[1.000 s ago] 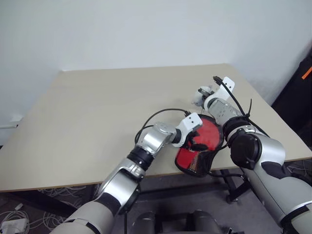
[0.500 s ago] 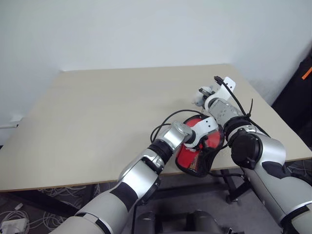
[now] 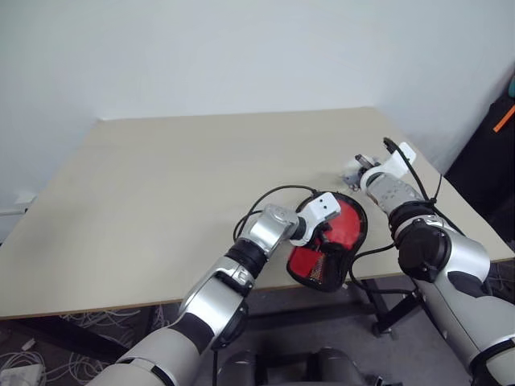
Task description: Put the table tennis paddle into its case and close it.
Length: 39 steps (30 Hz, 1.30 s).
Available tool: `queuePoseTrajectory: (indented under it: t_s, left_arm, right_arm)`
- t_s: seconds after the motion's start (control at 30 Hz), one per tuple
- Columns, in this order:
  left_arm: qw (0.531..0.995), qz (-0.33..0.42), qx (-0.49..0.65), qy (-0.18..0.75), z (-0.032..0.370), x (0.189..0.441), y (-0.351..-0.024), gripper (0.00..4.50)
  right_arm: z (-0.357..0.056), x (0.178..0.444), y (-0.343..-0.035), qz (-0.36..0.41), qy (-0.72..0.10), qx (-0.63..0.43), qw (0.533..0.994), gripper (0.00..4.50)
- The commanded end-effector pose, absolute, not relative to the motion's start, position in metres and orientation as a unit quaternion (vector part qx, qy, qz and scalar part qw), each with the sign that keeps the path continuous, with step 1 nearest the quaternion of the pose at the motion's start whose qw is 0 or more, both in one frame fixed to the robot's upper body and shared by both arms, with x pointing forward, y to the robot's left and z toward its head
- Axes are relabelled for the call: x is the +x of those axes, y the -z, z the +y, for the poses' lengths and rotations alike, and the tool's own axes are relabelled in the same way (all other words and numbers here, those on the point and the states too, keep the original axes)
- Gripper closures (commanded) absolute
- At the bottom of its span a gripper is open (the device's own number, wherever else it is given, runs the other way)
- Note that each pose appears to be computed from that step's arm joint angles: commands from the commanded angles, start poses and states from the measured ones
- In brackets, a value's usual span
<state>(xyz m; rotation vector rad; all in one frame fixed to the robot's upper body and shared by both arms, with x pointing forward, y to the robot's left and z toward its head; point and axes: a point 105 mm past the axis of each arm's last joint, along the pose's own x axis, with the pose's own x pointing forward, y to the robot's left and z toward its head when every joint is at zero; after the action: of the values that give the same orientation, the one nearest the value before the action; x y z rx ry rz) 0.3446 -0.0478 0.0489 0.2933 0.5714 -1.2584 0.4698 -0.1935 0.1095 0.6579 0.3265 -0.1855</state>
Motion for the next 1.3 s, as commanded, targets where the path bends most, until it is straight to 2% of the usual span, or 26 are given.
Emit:
queuePoseTrajectory:
  t_s: [0.03,0.2,0.47,0.67,0.83,1.07,1.3]
  left_arm:
    - [0.751,0.399,0.121,0.513,0.001,0.329,0.011,0.77]
    - [0.755,0.401,0.117,0.506,0.006,0.328,0.011,0.77]
    - [0.756,0.400,0.114,0.505,0.005,0.326,0.011,0.77]
    - [0.756,0.397,0.113,0.508,0.002,0.325,0.010,0.77]
    - [0.754,0.396,0.112,0.512,-0.001,0.324,0.011,0.77]
    - [0.751,0.394,0.115,0.516,-0.003,0.324,0.010,0.77]
    - [0.750,0.391,0.118,0.521,-0.006,0.324,0.009,0.77]
  right_arm:
    - [-0.227,0.474,-0.142,0.097,0.115,0.327,0.933,4.48]
    - [-0.239,0.471,-0.141,0.094,0.119,0.333,0.931,4.48]
    - [-0.249,0.469,-0.148,0.088,0.083,0.324,0.938,4.48]
    - [-0.267,0.459,-0.136,0.104,0.090,0.323,0.936,4.48]
    - [-0.282,0.445,-0.130,0.109,0.107,0.363,0.919,4.48]
    - [-0.270,0.412,-0.120,0.131,0.102,0.379,0.910,4.48]
    - [-0.268,0.379,-0.129,0.133,0.082,0.364,0.918,4.48]
